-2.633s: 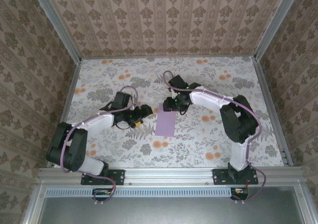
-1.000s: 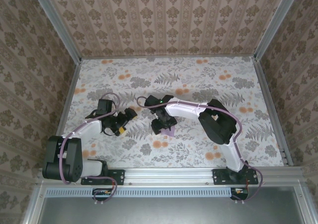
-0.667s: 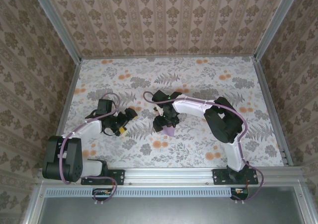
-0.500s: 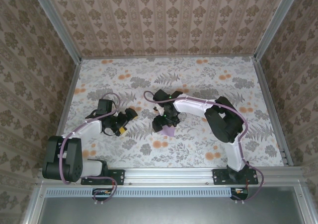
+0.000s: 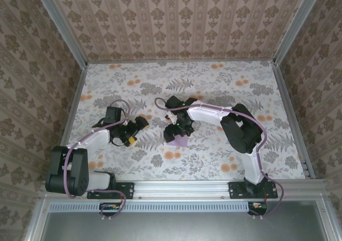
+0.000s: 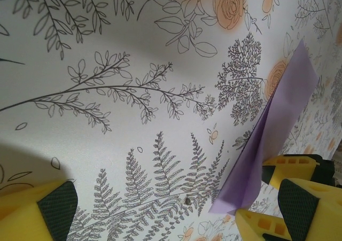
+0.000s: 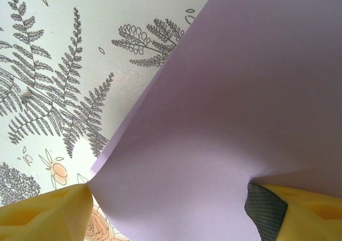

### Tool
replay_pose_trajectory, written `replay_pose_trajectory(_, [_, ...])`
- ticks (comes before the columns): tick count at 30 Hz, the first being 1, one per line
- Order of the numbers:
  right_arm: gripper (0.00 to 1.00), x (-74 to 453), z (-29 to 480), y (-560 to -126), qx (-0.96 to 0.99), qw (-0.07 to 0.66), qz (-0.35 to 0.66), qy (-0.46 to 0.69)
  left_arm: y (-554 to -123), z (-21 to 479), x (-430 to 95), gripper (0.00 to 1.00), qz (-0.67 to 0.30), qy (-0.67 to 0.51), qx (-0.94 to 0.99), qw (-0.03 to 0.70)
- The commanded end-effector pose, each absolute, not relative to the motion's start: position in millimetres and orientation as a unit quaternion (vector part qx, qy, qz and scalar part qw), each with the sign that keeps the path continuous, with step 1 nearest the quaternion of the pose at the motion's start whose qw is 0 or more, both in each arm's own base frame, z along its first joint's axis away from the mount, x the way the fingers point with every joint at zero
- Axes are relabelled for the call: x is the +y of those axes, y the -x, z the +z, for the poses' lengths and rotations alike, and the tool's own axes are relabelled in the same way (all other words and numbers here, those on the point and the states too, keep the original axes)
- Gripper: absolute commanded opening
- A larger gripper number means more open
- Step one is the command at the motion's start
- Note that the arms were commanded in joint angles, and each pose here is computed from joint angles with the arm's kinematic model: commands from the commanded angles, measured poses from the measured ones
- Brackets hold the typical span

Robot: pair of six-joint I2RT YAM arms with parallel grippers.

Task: Fold a paper plane with a square sheet of paper (pick it up from the middle)
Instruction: Fold the triangle a second time at the center of the table.

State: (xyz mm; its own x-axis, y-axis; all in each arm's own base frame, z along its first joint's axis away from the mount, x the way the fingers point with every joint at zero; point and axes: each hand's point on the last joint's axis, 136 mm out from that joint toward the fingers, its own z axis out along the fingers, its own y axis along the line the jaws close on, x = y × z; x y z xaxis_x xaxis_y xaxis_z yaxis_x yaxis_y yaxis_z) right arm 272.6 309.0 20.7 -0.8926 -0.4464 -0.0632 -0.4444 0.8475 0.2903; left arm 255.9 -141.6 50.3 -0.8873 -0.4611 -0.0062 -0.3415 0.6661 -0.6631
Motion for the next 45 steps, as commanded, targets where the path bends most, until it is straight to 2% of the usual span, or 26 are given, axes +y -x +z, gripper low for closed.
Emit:
replay_pose_trajectory(1, [0.82, 274, -21, -266, -0.972, 0.044, -0.086, -0.213, -256, 53, -147, 1.00, -0.351, 0.200, 0.910, 0.089])
replay_pose_trajectory(9, [0.74, 263, -27, -271, -0.979, 0.045, -0.062, -0.189, -257, 55, -150, 1.00, -0.356, 0.194, 0.910, 0.090])
replay_pose_trajectory(13, [0.67, 266, -29, -271, -0.978, 0.046, -0.081, -0.185, -259, 66, -164, 0.96, -0.384, 0.165, 0.903, 0.098])
replay_pose_trajectory(17, [0.63, 273, -25, -269, -0.973, 0.047, -0.129, -0.184, -261, 79, -184, 0.81, -0.412, 0.123, 0.897, 0.102])
replay_pose_trajectory(25, [0.62, 279, -12, -272, -0.963, 0.040, -0.196, -0.180, -254, 77, -238, 0.37, -0.454, 0.059, 0.887, 0.057])
replay_pose_trajectory(31, [0.62, 279, -10, -274, -0.961, 0.039, -0.208, -0.179, -247, 58, -267, 0.16, -0.447, 0.038, 0.894, 0.024])
replay_pose_trajectory(36, [0.62, 280, -8, -275, -0.958, 0.037, -0.221, -0.177, -241, 39, -278, 0.05, -0.437, 0.035, 0.899, -0.004])
replay_pose_trajectory(45, [0.68, 294, 20, -286, -0.939, 0.007, -0.297, -0.175, -229, 13, -277, 0.00, -0.410, 0.048, 0.911, -0.029])
